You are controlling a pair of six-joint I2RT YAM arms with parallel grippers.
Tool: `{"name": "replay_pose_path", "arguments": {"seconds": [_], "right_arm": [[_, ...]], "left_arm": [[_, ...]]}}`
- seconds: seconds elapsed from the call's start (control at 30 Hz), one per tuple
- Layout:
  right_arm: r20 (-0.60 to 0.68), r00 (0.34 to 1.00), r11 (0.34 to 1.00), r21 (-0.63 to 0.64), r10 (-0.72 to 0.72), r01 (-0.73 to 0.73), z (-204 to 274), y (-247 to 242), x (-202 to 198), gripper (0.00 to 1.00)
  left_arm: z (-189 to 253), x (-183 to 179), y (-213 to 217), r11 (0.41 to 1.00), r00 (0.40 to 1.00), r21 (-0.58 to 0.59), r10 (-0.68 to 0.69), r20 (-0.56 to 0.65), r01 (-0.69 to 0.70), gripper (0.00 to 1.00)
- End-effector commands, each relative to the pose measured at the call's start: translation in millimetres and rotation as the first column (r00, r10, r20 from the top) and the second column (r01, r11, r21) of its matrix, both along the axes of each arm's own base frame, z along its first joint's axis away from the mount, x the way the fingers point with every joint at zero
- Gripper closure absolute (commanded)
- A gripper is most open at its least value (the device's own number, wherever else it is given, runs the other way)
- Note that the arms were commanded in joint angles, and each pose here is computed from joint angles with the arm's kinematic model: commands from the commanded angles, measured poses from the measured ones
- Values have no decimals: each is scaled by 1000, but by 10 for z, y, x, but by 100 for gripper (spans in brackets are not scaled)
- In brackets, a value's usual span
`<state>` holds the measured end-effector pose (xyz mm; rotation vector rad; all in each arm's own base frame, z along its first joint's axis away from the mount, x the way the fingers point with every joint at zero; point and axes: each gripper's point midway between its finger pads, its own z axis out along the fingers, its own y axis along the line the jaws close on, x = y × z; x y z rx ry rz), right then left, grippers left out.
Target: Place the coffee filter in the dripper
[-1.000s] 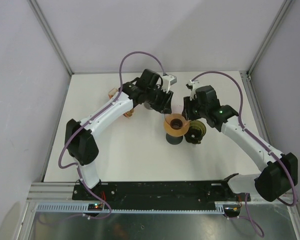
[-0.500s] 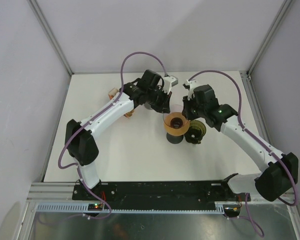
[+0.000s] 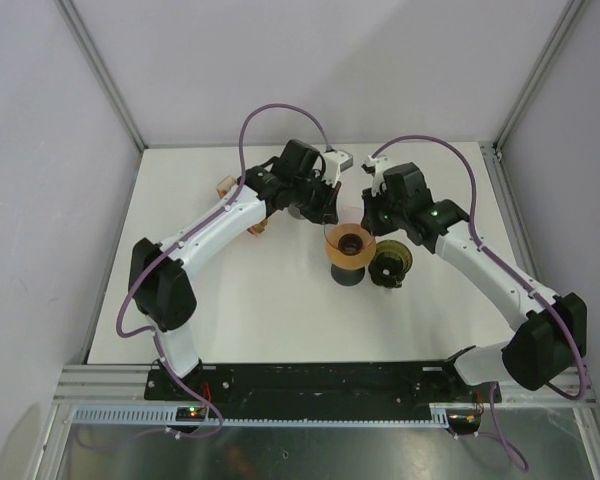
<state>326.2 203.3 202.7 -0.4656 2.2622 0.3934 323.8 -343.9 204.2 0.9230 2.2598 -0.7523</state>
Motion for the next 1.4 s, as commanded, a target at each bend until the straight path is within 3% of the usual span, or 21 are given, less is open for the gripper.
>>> {"name": "replay_pose_path", "arguments": {"seconds": [0.0,0.4,0.67,0.93,1.37], "right_arm": [[-134,991,991,-131,0,-18,-543,-185,-136,100],[-162,986,992,-124,-25,5,-865,-347,-319,100],[-141,990,991,-136,-20,0,-840,-328,-333,100],[-90,996,996,-87,-9,1,-686,-249,-263,100],[-48,999,997,-71,4,-8,-469,-200,-263,100]], "left_arm": [[-603,-221,133,985,992,141,-87,-96,100,100],[-864,-474,151,974,978,167,-127,-165,155,100],[-1179,-699,244,957,966,219,-141,-216,189,100],[-672,-483,52,978,985,142,-141,-100,154,100],[71,-231,-135,993,992,25,-113,46,112,67]]}}
